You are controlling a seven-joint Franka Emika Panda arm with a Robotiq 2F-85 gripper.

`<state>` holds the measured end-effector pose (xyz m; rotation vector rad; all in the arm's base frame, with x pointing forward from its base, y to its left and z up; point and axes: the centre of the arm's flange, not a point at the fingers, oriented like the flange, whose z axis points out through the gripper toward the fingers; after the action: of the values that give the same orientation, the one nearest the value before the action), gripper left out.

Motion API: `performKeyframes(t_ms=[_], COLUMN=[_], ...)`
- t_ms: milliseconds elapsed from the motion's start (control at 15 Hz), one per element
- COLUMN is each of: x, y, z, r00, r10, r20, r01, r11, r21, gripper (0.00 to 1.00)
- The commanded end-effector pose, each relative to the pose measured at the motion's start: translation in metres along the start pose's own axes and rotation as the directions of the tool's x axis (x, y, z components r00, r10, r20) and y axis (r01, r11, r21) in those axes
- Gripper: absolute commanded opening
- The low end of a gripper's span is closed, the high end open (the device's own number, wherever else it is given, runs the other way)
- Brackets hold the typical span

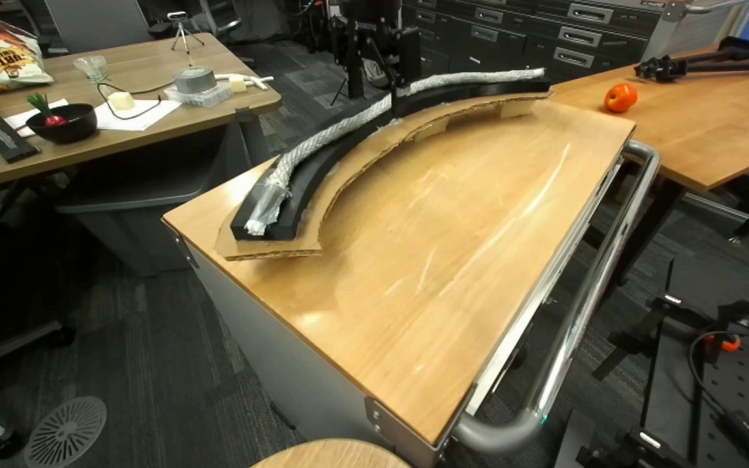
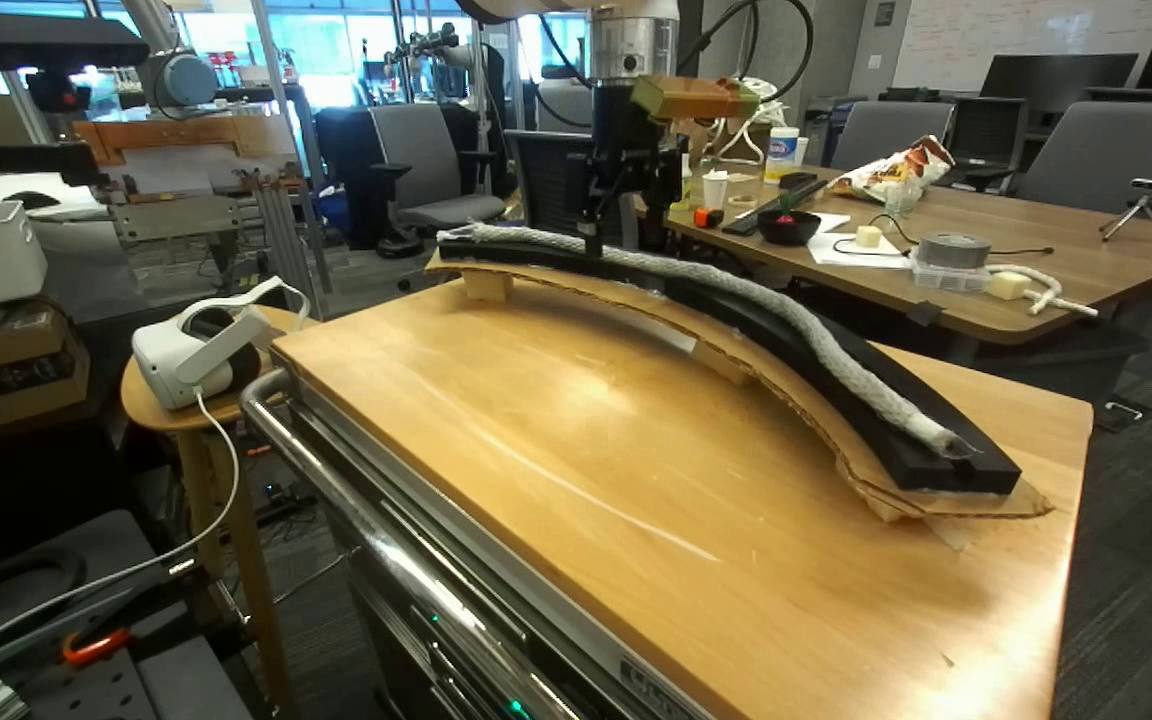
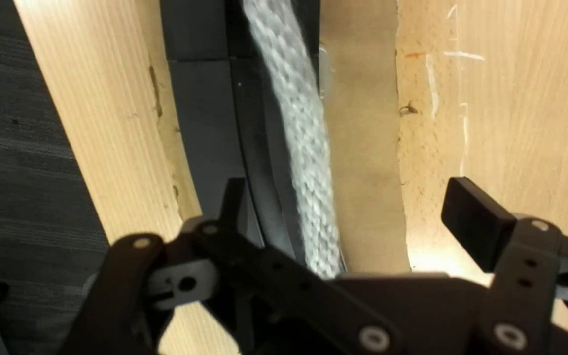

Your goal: Place the rope along the middle of the black object

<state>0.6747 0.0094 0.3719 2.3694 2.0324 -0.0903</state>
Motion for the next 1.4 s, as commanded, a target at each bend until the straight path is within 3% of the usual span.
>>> performKeyframes(t_ms=[0, 467, 600, 1067, 1333], x=[-0.001, 0.000, 0.001, 0.004, 0.009], y=[0.010, 0.009, 0.008, 0.010, 0.014], z=[-0.001, 0.000, -0.001, -0.002, -0.001], r00=[1.000, 1.000, 1.000, 1.000, 0.996], r10=[0.013, 0.002, -0.002, -0.007, -0.044], r20=[0.002, -0.009, -0.009, 0.021, 0.084], r01=[-0.013, -0.002, 0.002, 0.008, 0.048], r11=[1.000, 1.000, 1.000, 1.000, 0.998], r21=[-0.007, -0.001, 0.000, -0.021, -0.046], gripper=[0.68, 0.11, 0.00, 0.03, 0.03])
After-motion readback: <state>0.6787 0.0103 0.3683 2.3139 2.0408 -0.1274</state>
